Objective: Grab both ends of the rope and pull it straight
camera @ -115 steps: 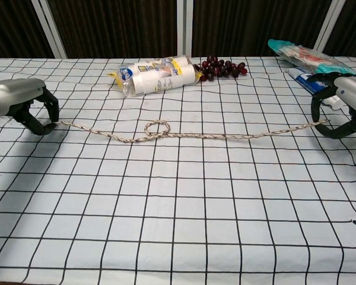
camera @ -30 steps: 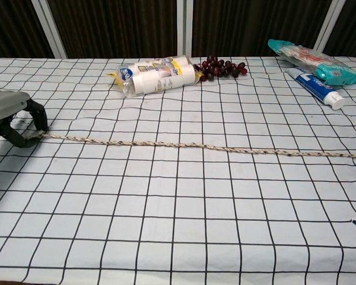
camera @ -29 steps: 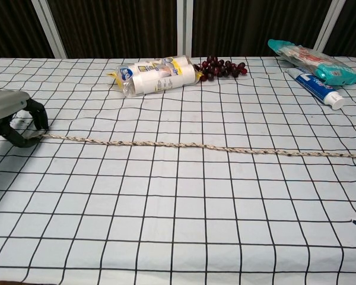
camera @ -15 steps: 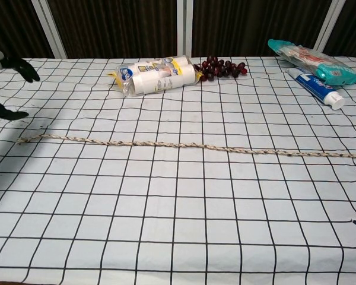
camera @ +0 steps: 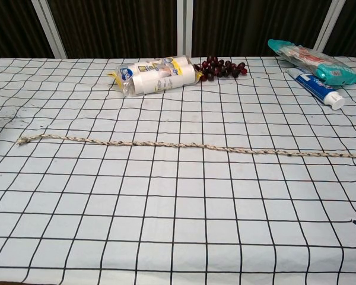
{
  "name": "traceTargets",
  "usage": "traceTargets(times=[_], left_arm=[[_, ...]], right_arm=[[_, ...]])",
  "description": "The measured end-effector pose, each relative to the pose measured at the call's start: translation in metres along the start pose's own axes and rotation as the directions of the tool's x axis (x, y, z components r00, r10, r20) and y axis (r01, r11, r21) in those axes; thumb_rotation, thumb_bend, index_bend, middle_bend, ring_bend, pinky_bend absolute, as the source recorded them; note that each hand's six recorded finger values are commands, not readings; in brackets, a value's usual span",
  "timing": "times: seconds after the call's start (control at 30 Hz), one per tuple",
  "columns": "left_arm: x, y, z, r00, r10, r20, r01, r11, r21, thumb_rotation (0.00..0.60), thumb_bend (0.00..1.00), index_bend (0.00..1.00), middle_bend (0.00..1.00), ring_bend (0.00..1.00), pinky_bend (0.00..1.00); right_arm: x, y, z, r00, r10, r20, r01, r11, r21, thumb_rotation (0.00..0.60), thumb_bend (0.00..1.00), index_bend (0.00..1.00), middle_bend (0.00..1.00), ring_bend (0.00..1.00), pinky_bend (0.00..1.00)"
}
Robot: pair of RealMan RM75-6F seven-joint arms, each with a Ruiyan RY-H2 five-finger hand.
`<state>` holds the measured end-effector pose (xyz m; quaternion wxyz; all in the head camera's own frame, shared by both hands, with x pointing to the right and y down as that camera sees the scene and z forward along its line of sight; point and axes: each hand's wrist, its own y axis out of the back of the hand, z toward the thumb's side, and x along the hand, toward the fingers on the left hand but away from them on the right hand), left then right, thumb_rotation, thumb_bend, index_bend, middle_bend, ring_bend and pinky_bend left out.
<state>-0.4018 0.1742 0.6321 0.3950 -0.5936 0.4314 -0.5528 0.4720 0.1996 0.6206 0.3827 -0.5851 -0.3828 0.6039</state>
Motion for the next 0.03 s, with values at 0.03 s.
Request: traceTargets(times=[0.03], left_arm=[[-0.0039,-0.0010,-0.0044,1.000,-0.004,-0.009,0.004,1.000,-0.006,0.600,0.08,0.18,0.13,0.00,0.03]], right_arm=[[0.0009,-0.0006,0.0006,1.000,0.000,-0.002,0.000,1.000,0.000,0.600,0.21,0.00,0.00,0.00,0.00]])
